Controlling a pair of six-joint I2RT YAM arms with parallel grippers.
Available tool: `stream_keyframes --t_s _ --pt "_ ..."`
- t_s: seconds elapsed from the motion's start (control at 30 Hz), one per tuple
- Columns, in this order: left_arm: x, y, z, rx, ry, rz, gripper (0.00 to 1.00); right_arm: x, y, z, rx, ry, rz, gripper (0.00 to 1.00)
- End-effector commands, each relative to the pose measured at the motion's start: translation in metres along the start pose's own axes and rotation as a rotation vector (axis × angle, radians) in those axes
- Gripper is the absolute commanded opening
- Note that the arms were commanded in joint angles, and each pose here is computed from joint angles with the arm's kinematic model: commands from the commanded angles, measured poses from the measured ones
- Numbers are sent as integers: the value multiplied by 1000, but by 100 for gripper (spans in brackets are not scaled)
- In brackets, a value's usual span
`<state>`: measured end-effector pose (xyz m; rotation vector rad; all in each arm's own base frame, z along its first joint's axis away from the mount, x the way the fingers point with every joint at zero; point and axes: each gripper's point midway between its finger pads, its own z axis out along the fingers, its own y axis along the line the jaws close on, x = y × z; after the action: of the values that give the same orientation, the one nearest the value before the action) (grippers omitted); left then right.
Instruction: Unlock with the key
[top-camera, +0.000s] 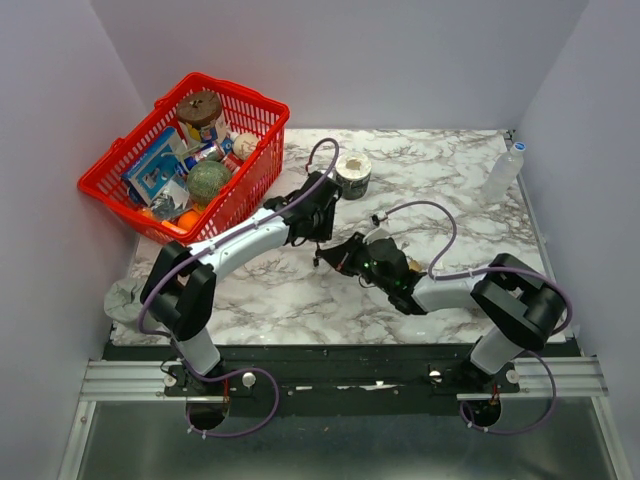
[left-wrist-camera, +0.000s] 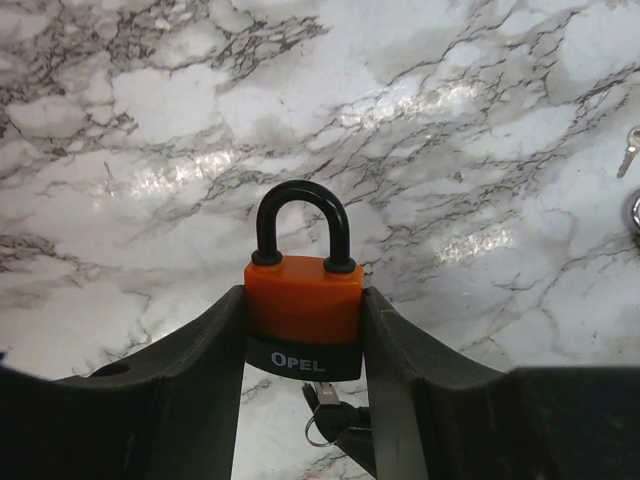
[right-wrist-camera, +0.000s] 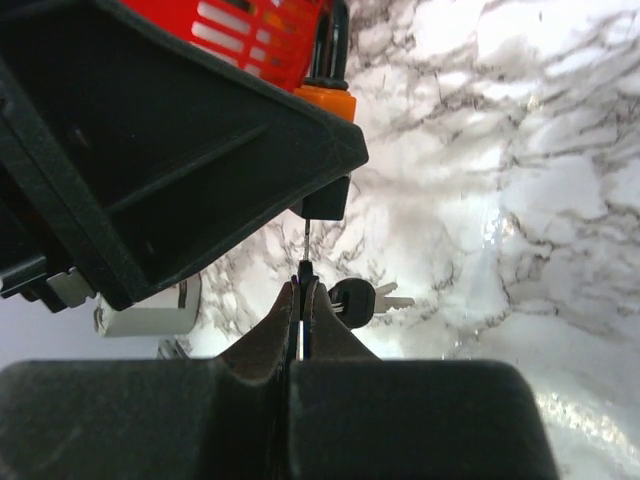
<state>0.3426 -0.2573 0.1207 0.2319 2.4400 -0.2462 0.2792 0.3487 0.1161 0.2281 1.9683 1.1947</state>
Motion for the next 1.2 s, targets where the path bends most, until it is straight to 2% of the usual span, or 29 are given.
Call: stream_keyframes --t_s 0.0,0.43,0.9,1.17 --pt "20 29 11 -115 28 -24 0 13 31 -4 -104 23 37 1" --pt "26 37 31 -182 29 -53 0 81 24 -17 -98 243 43 1" --pt "31 54 40 -284 26 -50 0 101 15 -38 -79 313 46 1" --pt "12 50 39 -294 -13 -77 0 133 6 -48 -47 448 35 1"
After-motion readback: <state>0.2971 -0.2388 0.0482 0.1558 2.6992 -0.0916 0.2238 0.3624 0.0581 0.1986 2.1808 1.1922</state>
